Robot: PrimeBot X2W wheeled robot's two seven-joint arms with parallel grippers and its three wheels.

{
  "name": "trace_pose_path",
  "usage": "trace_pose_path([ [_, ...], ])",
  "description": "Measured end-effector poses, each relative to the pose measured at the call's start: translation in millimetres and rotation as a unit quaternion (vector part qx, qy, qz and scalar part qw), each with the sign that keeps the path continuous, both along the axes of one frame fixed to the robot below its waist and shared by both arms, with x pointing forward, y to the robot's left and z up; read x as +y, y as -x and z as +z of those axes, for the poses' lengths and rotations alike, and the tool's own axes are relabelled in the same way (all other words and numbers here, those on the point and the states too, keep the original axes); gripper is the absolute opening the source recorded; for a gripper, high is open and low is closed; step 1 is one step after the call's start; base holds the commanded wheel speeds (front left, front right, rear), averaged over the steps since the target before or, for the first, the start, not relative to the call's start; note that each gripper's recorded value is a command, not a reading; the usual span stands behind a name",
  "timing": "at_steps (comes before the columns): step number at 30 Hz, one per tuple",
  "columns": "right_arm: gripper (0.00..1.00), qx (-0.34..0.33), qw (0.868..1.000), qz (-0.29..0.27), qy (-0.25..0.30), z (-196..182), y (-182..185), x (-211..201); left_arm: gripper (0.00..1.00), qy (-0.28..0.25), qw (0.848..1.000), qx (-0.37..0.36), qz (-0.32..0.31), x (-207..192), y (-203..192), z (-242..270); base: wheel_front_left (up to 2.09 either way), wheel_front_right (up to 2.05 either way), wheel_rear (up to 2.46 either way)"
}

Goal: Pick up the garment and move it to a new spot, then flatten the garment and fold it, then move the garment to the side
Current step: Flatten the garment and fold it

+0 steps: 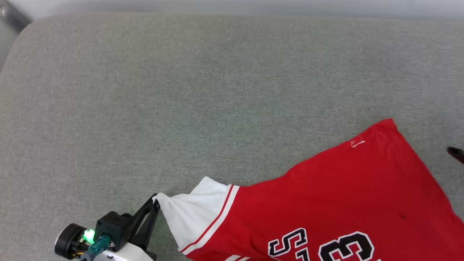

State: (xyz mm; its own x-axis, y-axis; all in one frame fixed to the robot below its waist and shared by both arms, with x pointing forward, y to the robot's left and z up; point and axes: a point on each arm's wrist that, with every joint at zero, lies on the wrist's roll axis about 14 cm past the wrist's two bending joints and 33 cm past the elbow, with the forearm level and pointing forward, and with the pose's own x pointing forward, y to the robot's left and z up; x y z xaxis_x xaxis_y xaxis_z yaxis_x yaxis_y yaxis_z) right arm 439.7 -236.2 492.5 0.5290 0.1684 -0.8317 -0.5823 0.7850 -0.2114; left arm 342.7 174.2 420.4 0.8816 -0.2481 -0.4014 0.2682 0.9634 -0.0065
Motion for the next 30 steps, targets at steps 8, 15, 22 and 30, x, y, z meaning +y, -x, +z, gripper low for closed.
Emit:
trace_pose_path([
  [8, 1.0, 0.063, 0.998, 0.031, 0.009, -48, -38, 54, 0.0, 0.0, 1.0, 0.011, 0.009, 3, -8, -11, 0.0, 0.0, 0.0],
  [15, 1.0, 0.125, 0.991, 0.036, 0.019, -106, -48, 71, 0.0, -0.003, 1.0, 0.023, 0.018, 6, -15, -24, 0.0, 0.0, 0.0],
  [22, 0.0, 0.145, 0.988, 0.059, 0.022, -130, -45, 77, 0.0, -0.003, 0.999, 0.031, 0.021, 6, -17, -33, 0.0, 0.0, 0.0],
  [30, 0.0, 0.059, 0.995, 0.066, -0.038, -88, -45, 89, 0.0, -0.005, 1.0, -0.01, 0.013, 4, -20, -9, 0.0, 0.0, 0.0],
])
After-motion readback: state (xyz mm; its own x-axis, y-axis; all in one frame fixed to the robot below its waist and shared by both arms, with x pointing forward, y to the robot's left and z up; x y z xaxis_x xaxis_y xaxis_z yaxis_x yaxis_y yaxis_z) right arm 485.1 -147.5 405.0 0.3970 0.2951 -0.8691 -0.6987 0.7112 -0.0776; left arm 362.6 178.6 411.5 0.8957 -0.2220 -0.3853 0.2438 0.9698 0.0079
